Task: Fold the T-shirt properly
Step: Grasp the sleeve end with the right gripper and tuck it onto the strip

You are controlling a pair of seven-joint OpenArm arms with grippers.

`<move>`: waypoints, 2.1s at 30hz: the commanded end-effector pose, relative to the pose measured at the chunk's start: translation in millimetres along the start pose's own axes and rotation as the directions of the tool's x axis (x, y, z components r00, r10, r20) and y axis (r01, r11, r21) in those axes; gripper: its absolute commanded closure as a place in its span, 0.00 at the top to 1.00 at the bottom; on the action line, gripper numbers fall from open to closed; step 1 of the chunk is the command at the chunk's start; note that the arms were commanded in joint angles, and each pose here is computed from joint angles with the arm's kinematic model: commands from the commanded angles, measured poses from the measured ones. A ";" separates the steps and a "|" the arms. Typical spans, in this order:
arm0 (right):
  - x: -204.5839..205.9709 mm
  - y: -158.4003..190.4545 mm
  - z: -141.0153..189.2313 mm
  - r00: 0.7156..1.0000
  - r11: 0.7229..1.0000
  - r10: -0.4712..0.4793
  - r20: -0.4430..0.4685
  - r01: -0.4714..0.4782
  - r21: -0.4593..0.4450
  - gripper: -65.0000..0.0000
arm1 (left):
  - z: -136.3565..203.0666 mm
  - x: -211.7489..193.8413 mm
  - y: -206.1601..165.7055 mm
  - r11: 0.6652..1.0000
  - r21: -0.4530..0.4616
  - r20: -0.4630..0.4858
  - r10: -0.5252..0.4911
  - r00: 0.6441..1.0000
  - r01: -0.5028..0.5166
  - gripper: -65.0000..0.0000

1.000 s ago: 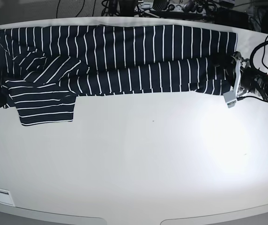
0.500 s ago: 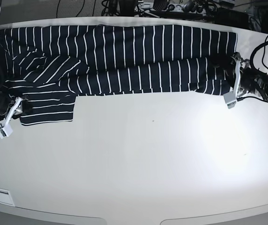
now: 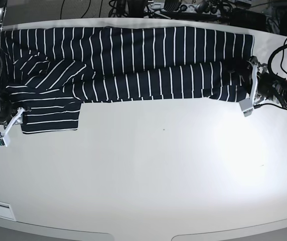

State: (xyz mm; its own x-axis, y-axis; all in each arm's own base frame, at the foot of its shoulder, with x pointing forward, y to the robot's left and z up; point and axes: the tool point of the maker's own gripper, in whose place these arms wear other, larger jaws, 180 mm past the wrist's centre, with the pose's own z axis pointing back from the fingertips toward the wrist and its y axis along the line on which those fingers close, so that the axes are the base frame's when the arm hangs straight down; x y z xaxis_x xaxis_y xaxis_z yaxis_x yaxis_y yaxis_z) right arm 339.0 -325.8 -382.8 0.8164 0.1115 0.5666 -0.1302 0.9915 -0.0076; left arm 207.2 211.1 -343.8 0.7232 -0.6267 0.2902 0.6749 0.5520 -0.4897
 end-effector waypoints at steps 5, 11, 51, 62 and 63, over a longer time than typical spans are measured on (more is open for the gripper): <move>2.7 -3.2 1.5 1.000 0.998 -0.019 0.023 0.017 0.067 0.53 | 12.6 5.7 3.0 1.000 0.021 0.018 -0.018 1.000 0.017 0.57; 11.1 19.6 3.3 0.996 0.977 -0.005 0.087 -0.013 0.212 0.53 | 12.5 5.6 2.9 1.000 0.021 0.017 -0.018 1.000 0.017 0.57; -71.7 145.6 184.8 0.885 0.703 0.463 0.044 -0.397 0.590 0.00 | 13.2 6.5 3.3 1.000 0.023 0.019 -0.019 1.000 0.019 0.57; -98.5 95.4 164.9 0.865 0.798 0.481 -0.144 -0.364 0.480 0.00 | 13.4 6.5 3.4 1.000 0.024 0.019 -0.019 1.000 0.019 0.57; -104.7 81.8 160.4 0.856 0.820 0.481 -0.190 -0.362 0.443 0.00 | 13.3 6.4 3.4 1.000 0.023 0.018 -0.019 1.000 0.019 0.57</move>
State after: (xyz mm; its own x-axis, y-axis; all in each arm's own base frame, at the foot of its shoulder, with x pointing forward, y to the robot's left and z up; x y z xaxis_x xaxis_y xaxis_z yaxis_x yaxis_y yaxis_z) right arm 147.6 -266.2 -318.4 0.7582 0.5730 0.3110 -0.6373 0.7520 0.1684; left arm 208.0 211.3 -343.4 0.7225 -0.6271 0.2912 0.6760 0.5524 -0.4877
